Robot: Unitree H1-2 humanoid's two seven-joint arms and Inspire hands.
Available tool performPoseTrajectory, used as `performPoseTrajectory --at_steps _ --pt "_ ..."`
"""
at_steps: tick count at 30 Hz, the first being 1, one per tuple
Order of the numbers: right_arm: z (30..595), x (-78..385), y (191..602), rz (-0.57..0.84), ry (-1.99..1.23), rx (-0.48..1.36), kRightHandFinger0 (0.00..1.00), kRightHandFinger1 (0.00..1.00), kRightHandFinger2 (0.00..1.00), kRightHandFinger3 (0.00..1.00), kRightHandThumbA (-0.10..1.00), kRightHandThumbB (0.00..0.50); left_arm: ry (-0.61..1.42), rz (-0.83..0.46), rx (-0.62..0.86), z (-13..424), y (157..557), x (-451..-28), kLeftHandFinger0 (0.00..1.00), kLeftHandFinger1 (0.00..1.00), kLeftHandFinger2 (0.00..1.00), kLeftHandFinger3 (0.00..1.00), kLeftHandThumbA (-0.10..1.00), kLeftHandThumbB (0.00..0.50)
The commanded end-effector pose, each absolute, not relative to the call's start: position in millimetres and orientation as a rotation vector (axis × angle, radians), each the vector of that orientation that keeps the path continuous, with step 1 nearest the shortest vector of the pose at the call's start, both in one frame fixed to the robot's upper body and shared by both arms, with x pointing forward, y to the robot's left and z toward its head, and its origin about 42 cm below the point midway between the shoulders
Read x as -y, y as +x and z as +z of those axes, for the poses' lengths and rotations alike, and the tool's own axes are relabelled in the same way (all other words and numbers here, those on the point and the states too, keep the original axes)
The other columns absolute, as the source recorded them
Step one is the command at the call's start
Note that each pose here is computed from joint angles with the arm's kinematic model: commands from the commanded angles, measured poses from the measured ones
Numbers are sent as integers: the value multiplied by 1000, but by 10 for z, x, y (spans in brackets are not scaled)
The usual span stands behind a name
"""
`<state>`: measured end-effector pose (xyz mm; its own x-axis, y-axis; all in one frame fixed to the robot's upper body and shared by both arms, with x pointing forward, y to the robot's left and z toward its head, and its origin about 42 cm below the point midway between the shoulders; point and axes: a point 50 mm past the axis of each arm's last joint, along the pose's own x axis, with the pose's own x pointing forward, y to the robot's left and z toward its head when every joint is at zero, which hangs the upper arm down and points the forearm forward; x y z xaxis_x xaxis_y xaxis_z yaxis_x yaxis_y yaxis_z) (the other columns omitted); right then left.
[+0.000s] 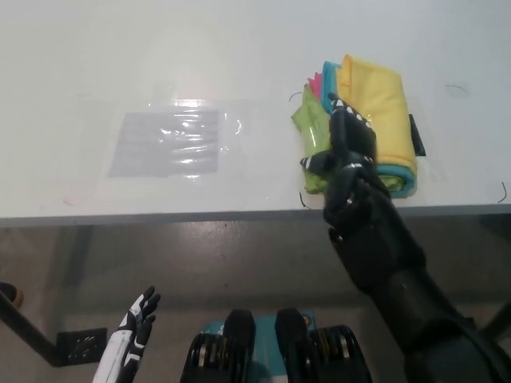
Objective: A stack of folded microfibre clothes with a single fold is kept infront of the robot. the robot uses its right hand to grab one end of the clothes and pulla it away from the other end to unfold
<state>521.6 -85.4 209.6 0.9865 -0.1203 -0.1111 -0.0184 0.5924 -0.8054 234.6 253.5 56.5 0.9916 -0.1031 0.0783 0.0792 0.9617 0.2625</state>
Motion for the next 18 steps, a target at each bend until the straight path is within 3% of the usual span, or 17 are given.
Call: performPoseTrajectory --at_steps 1,4,7,8,9,10,11,12,13,14,16,17,18 --pt "2325 832 5363 -154 -1043 -146 1000 1000 1000 1000 873 405 297 -103 154 663 2382 -2588 1000 1000 1000 1000 1000 350" --pt "2388 933 5414 -186 -1081 -142 1000 1000 1000 1000 794 403 304 -109 160 684 2400 -2594 1000 1000 1000 1000 1000 352" --pt "2533 1011 5451 -216 -1088 -118 1000 1000 1000 1000 670 370 301 -105 167 691 2431 -2597 1000 1000 1000 1000 1000 364" --pt "2583 1048 5456 -232 -1107 -102 957 1000 1000 1000 642 353 303 -103 169 689 2429 -2598 1000 1000 1000 1000 1000 367" --pt "2614 1074 5439 -271 -1088 -78 467 684 971 1000 514 346 303 -101 166 679 2427 -2598 1000 1000 1000 1000 1000 368" --pt "2665 1113 5407 -311 -1058 -43 207 365 647 1000 311 231 305 -99 161 678 2424 -2598 1000 1000 1000 1000 1000 377" --pt "2694 1138 5378 -337 -1037 -20 12 41 303 1000 90 250 307 -99 158 673 2420 -2600 1000 1000 1000 1000 1000 378" --pt "2719 1167 5340 -358 -1011 0 0 2 157 1000 43 243 310 -101 156 665 2416 -2603 1000 1000 1000 1000 1000 386" --pt "2736 1189 5321 -365 -991 7 0 0 122 1000 41 239 310 -102 154 660 2416 -2600 1000 1000 1000 1000 1000 387" --pt "2757 1223 5294 -373 -987 24 0 2 200 1000 156 257 313 -104 155 654 2409 -2601 1000 1000 1000 1000 1000 381" --pt "2785 1253 5269 -368 -982 31 0 0 209 1000 248 256 323 -103 147 658 2402 -2607 1000 1000 1000 1000 1000 389" --pt "2788 1258 5263 -368 -985 32 0 0 209 1000 259 257 325 -105 150 663 2400 -2608 1000 1000 1000 1000 1000 388" --pt "2804 1275 5244 -369 -946 36 0 17 270 1000 256 260 325 -109 152 665 2396 -2608 1000 1000 1000 1000 1000 372"
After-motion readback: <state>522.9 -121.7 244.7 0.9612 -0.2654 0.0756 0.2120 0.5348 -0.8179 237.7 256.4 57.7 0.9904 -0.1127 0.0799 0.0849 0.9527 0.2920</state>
